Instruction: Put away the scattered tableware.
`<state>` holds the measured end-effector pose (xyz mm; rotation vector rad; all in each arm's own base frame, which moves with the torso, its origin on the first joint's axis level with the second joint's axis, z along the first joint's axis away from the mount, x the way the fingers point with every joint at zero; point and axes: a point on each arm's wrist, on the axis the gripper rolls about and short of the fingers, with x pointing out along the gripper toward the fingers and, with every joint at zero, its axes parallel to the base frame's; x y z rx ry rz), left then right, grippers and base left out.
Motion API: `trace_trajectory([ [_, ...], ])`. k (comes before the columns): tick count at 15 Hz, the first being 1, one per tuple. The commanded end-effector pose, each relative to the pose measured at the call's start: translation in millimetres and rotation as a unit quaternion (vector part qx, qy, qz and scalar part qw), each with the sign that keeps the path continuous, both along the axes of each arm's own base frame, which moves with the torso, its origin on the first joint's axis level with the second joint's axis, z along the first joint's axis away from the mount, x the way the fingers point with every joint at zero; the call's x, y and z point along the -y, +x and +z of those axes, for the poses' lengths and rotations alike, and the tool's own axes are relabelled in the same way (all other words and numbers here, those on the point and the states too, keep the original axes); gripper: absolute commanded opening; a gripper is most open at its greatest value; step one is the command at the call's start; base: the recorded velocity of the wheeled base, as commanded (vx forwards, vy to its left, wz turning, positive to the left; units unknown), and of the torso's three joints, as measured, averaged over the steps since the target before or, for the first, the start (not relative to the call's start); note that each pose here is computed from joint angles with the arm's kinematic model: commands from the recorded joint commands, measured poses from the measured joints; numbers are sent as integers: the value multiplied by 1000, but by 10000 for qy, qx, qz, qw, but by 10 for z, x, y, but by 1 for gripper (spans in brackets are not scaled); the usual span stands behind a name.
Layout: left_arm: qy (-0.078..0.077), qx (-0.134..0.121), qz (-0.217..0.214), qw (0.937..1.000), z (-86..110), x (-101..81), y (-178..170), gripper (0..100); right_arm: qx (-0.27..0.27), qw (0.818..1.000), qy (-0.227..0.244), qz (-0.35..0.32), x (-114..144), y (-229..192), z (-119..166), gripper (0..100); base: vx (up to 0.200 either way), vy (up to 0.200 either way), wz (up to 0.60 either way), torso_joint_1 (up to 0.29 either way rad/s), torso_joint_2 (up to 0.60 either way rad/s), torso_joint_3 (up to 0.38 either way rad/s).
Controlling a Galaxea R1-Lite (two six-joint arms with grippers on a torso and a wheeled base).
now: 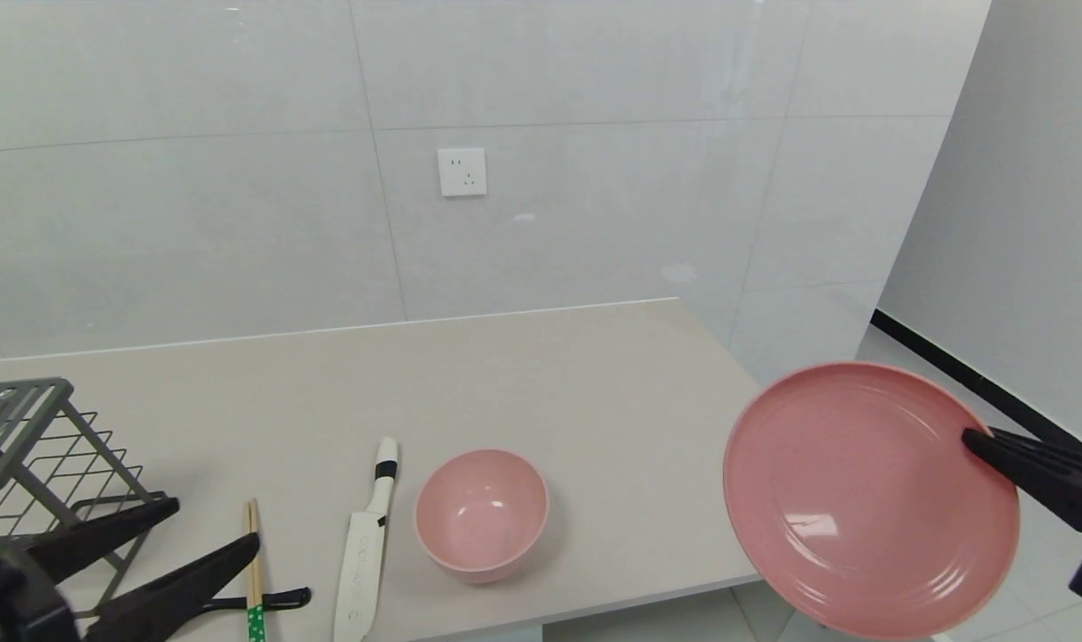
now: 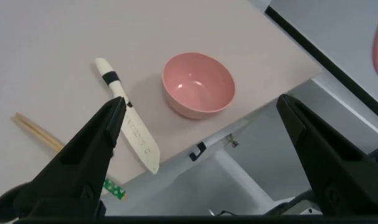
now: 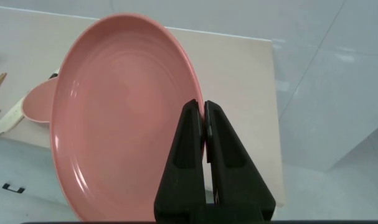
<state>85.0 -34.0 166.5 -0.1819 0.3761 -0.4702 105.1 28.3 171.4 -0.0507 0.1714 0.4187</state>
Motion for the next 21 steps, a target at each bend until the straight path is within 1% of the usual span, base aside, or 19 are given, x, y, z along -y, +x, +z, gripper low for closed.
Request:
trace_trajectory([
  [1, 278, -710, -112, 9970, -186, 205, 496, 100, 374, 9993, 74, -28, 55, -221, -6, 0, 0, 0, 0, 0, 0, 0],
  [2, 326, -832, -232, 9957, -262, 296, 628, 100, 529, 9986, 77, -40, 75, -302, -14, 0, 0, 0, 0, 0, 0, 0],
  [3, 366, -923, -285, 9947, -352, 375, 774, 100, 730, 9972, -126, -43, 95, -377, -41, 0, 0, 0, 0, 0, 0, 0],
  [5, 437, -1083, -294, 9927, -534, 477, 998, 100, 963, 9938, -532, -157, 136, -471, -122, 0, 0, 0, 0, 0, 0, 0],
  [6, 448, -1112, -294, 9924, -611, 525, 1110, 100, 986, 9933, -576, -183, 149, -524, -185, 0, 0, 0, 0, 0, 0, 0],
  [7, 447, -1086, -312, 9926, -710, 586, 1238, 100, 978, 9934, -577, -182, 163, -606, -300, 0, 0, 0, 0, 0, 0, 0],
  [9, 439, -976, -413, 9934, -839, 714, 1356, 100, 1155, 9917, -537, -204, 187, -747, -427, 0, 0, 0, 0, 0, 0, 0],
  [10, 454, -987, -420, 9932, -866, 738, 1365, 100, 1236, 9907, -522, -218, 193, -775, -431, 0, 0, 0, 0, 0, 0, 0],
  [11, 598, -1090, -310, 9918, -963, 780, 1410, 100, 1346, 9890, -521, -324, 206, -829, -442, 0, 0, 0, 0, 0, 0, 0],
  [12, 654, -1141, -248, 9910, -1010, 798, 1453, 100, 1367, 9886, -520, -348, 211, -857, -455, 0, 0, 0, 0, 0, 0, 0],
  [15, 723, -1286, -226, 9888, -1110, 831, 1525, 100, 1464, 9873, -504, -363, 224, -942, -497, 0, 0, 0, 0, 0, 0, 0],
  [17, 774, -1382, -142, 9873, -1190, 845, 1598, 100, 1710, 9830, -466, -472, 235, -1016, -503, 0, 0, 0, 0, 0, 0, 0],
  [19, 841, -1494, -99, 9851, -1290, 870, 1656, 100, 1747, 9824, -461, -482, 241, -1062, -538, 0, 0, 0, 0, 0, 0, 0],
  [20, 854, -1505, -86, 9849, -1319, 887, 1693, 100, 1754, 9822, -460, -483, 243, -1083, -557, 0, 0, 0, 0, 0, 0, 0],
  [21, 843, -1460, -79, 9857, -1324, 906, 1725, 100, 1776, 9818, -456, -484, 246, -1104, -573, 0, 0, 0, 0, 0, 0, 0],
])
